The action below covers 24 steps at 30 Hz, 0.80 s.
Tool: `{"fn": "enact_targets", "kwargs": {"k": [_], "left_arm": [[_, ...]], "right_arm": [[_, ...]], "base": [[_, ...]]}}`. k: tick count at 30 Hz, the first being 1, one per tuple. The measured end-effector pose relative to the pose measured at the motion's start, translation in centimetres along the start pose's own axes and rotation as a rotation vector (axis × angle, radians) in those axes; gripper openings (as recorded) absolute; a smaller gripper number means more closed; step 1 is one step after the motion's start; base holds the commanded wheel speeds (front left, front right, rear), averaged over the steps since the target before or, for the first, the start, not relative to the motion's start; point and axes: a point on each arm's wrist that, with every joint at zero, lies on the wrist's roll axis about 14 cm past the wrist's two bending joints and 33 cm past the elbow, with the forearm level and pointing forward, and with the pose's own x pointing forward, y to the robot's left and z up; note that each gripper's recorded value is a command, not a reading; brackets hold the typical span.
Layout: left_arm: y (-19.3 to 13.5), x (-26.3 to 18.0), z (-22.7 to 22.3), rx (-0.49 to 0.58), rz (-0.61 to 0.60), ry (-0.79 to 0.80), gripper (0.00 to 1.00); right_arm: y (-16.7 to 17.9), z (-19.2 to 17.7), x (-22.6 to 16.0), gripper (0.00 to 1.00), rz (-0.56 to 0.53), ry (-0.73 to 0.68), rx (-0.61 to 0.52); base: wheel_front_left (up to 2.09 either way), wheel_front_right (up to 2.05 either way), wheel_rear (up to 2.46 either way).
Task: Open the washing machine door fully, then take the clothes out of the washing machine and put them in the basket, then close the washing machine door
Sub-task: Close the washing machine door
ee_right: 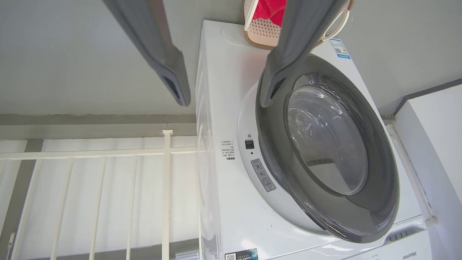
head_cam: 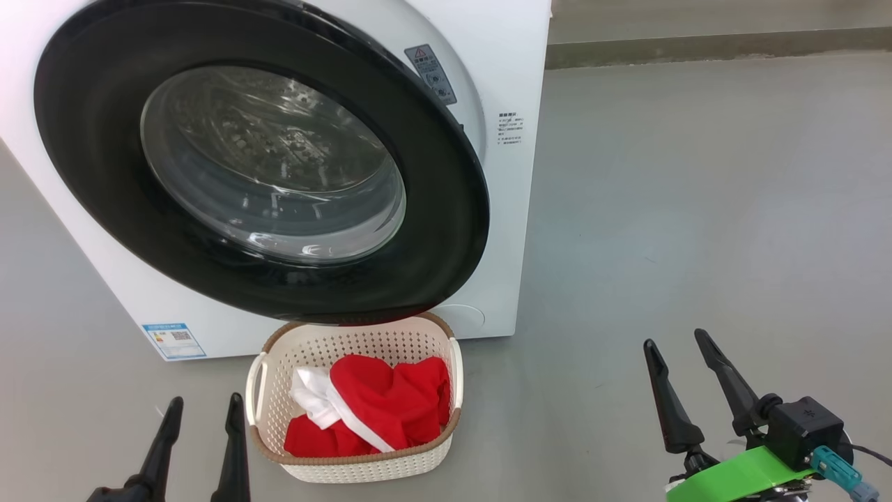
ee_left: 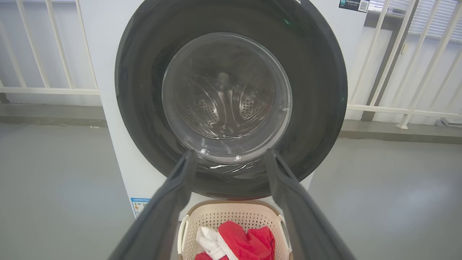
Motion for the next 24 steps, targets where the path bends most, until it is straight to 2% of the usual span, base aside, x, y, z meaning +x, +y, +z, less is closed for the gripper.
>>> {"fn": "enact_targets", "kwargs": {"k": [19,20,22,24], "left_arm": [[-0.52,-0.32,-0.80,-0.019,-0.012,0.023,1.00],[-0.52,-0.37,-0.80,-0.019,-0.012,0.023,1.00],[-0.51,-0.48,-0.81,-0.019,-0.011,0.024,1.00],[-0.52,-0.62,-0.73,-0.021,-0.011,0.022,1.00]], "right_arm": [[0.11,-0.20,0.25,1.00,0.005,0.005,0.000],[0.20,-0.22,0.29,0.96,0.007,0.006,0.000],[0.37,-0.30,0.40,0.47,0.013,0.008,0.001],[0.59,-0.46,0.55,0.20,0.020,0.013,0.002]], "base": [[0.00,0.00,0.00],[0.00,0.00,0.00],[0.00,0.00,0.00],[0.00,0.00,0.00]]}}
